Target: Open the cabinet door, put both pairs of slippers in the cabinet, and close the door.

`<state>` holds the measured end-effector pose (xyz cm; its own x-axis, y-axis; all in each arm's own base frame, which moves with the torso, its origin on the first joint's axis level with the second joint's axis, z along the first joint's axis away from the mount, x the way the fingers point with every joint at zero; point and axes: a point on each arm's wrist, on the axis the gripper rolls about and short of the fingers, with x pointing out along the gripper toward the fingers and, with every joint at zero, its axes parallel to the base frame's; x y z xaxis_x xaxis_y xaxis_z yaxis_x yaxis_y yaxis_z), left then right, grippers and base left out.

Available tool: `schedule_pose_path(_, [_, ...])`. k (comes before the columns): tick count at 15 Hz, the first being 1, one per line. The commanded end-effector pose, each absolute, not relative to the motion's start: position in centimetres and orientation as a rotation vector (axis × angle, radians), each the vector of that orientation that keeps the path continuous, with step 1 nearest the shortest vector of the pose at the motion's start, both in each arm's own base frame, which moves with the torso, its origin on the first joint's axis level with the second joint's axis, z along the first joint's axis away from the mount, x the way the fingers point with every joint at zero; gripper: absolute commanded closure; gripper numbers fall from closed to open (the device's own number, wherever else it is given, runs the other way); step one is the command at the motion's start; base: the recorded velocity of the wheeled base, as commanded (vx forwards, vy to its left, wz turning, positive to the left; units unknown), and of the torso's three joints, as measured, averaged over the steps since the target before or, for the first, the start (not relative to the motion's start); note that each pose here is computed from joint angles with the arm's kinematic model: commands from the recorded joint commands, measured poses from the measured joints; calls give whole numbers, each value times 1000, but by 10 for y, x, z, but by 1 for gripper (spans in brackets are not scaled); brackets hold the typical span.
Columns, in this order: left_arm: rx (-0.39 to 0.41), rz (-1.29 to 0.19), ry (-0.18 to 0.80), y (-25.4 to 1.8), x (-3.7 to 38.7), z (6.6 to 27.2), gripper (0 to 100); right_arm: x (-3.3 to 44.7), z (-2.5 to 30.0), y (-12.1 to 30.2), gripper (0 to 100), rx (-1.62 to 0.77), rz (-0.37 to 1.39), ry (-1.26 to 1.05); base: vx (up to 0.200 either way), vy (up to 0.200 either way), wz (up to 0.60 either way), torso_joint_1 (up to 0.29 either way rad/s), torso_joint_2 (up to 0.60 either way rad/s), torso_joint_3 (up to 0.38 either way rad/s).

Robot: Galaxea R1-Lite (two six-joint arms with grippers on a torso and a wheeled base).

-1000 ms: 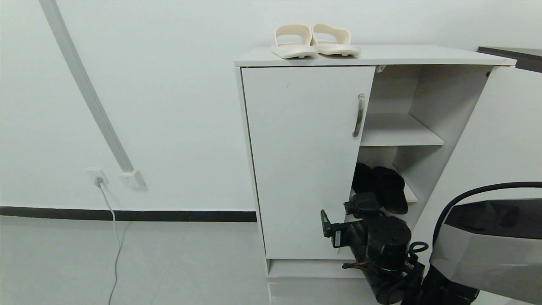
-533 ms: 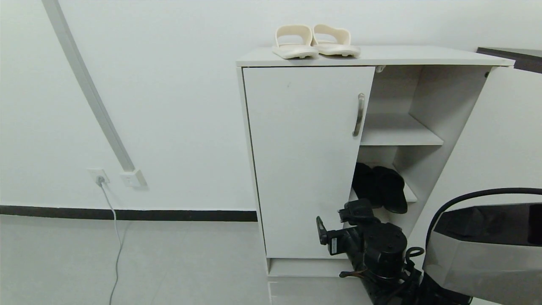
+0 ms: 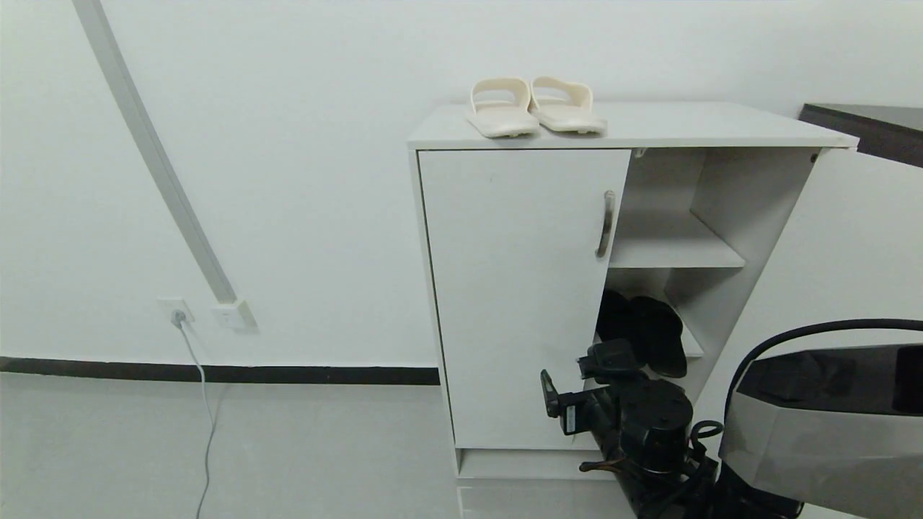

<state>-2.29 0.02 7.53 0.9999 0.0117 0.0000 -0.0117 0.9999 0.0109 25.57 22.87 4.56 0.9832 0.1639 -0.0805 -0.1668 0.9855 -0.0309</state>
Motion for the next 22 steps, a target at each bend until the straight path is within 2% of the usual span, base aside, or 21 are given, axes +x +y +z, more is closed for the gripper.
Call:
schedule_pose_path(1, [11,12,2,0,-23,75,100,257,46,227,0,-35,160,76,0,0,0,90,-456,-359])
schedule_pose_path(12, [11,12,2,0,-23,75,100,258,45,225,0,-35,155,77,0,0,0,139,-468,-335])
schedule_pose_path(22, [11,12,2,0,-23,75,100,257,43,224,0,-38,152,84,0,0,0,211,-524,-318])
